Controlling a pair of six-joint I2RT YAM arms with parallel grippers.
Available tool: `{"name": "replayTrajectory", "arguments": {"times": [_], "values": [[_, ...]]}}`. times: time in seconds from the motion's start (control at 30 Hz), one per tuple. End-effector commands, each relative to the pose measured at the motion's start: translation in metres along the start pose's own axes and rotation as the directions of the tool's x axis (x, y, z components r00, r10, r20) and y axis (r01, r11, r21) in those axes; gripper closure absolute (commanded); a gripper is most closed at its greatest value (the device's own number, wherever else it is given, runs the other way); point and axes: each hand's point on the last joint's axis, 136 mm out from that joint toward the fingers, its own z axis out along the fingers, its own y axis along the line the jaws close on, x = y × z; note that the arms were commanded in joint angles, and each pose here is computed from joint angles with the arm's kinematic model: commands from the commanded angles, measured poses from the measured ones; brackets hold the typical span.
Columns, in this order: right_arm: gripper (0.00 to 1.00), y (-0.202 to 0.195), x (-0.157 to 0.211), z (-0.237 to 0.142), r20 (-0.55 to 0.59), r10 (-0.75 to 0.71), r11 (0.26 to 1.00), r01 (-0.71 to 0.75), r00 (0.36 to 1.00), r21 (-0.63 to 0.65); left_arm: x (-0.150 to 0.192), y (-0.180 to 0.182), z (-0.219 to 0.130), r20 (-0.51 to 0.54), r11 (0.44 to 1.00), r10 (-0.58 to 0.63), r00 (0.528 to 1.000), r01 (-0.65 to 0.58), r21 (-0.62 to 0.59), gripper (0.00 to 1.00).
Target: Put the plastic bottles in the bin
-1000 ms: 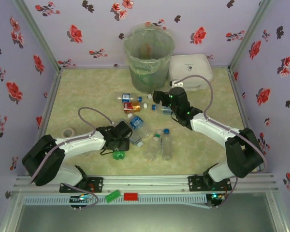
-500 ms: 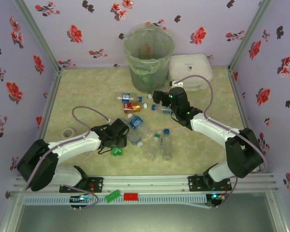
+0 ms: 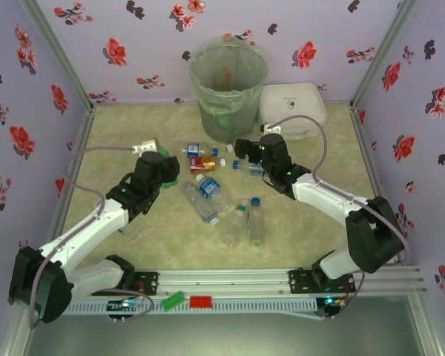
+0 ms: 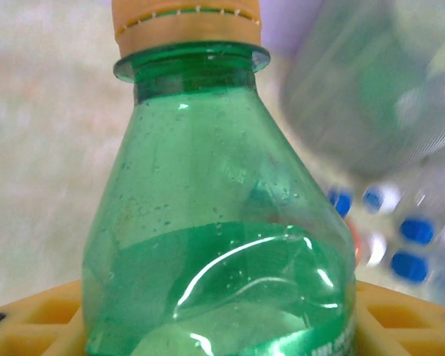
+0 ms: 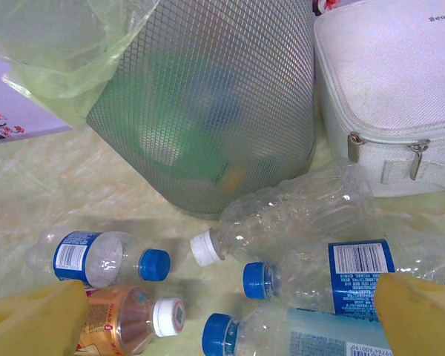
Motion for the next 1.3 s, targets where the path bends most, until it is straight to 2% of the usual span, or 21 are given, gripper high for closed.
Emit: {"name": "replayTrajectory", "arguments": {"times": [0.0,0.17,0.3,0.53,0.8,1.17,1.27], "values": [[0.00,0.002,0.003,0.000,-0.016,-0.001,1.000,0.001,1.000,-0.002,-0.098,-0.045,-0.006,0.288,0.993,0.030,0.957,-0.060,0.097,0.55],[0.00,-0.001,0.008,-0.005,-0.027,0.013,1.000,-0.013,1.000,-0.001,-0.162,-0.102,0.002,0.378,0.960,0.130,0.917,-0.212,0.183,0.55],[0.00,-0.003,0.007,-0.011,-0.019,0.027,1.000,-0.027,0.999,-0.001,-0.196,-0.142,0.012,0.414,0.919,0.172,0.894,-0.296,0.259,0.55],[0.00,-0.008,0.006,-0.024,-0.013,0.025,1.000,-0.025,1.000,0.010,-0.228,-0.185,0.051,0.364,0.864,0.217,0.906,-0.351,0.360,0.56],[0.00,-0.014,0.006,-0.035,-0.004,0.021,0.999,-0.020,1.000,0.027,-0.225,-0.221,0.112,0.249,0.813,0.323,0.913,-0.402,0.422,0.58],[0.00,-0.020,0.007,-0.042,0.000,0.015,0.999,-0.015,1.000,0.044,-0.202,-0.226,0.160,0.245,0.814,0.311,0.918,-0.391,0.430,0.57],[0.00,-0.021,0.007,-0.044,0.003,0.016,0.999,-0.016,1.000,0.047,-0.198,-0.227,0.167,0.243,0.817,0.301,0.922,-0.380,0.433,0.50]]}}
